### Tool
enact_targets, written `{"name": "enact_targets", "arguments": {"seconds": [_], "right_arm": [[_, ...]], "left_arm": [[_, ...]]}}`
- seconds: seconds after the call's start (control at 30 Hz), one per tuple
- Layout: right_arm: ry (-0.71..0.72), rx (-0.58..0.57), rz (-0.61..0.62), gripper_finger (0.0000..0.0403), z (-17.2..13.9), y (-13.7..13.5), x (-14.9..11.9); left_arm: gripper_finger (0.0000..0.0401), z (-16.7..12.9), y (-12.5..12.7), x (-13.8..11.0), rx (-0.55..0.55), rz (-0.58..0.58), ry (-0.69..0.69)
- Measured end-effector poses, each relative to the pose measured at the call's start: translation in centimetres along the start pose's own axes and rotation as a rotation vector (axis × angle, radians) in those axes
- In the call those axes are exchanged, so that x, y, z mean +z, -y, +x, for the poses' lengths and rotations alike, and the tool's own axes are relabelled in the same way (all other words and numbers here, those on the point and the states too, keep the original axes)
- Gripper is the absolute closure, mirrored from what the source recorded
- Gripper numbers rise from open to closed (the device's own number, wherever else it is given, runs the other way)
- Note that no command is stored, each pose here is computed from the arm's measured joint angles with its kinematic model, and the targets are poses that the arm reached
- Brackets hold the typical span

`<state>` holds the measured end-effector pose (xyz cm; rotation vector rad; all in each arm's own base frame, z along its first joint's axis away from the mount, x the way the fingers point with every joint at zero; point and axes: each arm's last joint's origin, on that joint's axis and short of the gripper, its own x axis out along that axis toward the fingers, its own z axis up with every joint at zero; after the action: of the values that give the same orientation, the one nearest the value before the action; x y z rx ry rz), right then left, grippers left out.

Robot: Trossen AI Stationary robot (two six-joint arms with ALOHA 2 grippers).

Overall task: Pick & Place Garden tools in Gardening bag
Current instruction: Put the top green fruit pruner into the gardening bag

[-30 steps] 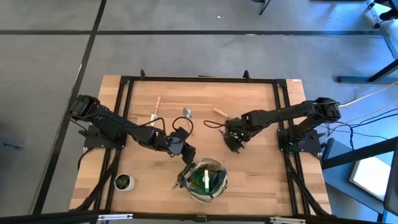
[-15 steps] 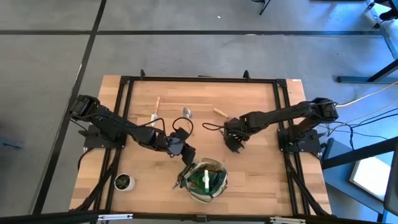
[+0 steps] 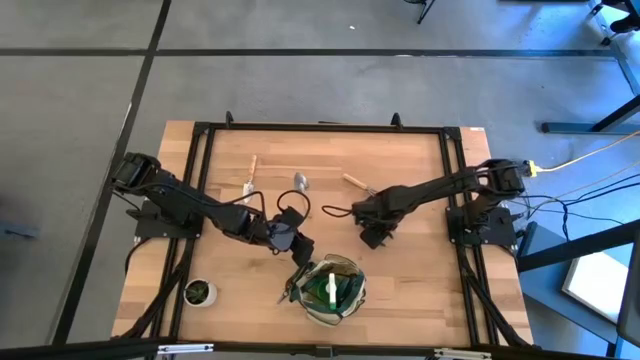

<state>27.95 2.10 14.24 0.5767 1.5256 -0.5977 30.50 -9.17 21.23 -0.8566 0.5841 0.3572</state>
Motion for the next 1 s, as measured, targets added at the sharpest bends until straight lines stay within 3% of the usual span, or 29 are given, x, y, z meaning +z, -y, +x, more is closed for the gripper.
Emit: {"name": "enact_targets", "arguments": {"seconds": [0.23, 0.37, 0.67, 0.83, 1.0], "right_arm": [[-0.033, -0.028, 0.018, 0.0189, 1.3, -0.3, 0.3], [-0.041, -0.020, 0.053, 0.0214, 1.4, -0.3, 0.3], [-0.094, 0.031, 0.060, 0.0381, 1.3, -0.4, 0.4], [-0.147, -0.028, 0.058, 0.0380, -0.2, 0.2, -0.3], [-0.118, -0.011, 0.084, 0.0380, -2.9, 0.9, -0.3]], "left_arm": [[0.0398, 0.0, 0.0, 0.0, 0.002, -0.007, 0.005], [0.0400, 0.0, 0.0, 0.0, 0.002, -0.007, 0.006], [0.0398, 0.0, -0.1, 0.2, 0.029, -0.006, 0.061], [0.0399, 0.0, -0.1, 0.2, 0.049, -0.003, 0.105], [0.0396, -0.1, -0.1, 0.2, 0.061, 0.002, 0.131]]}}
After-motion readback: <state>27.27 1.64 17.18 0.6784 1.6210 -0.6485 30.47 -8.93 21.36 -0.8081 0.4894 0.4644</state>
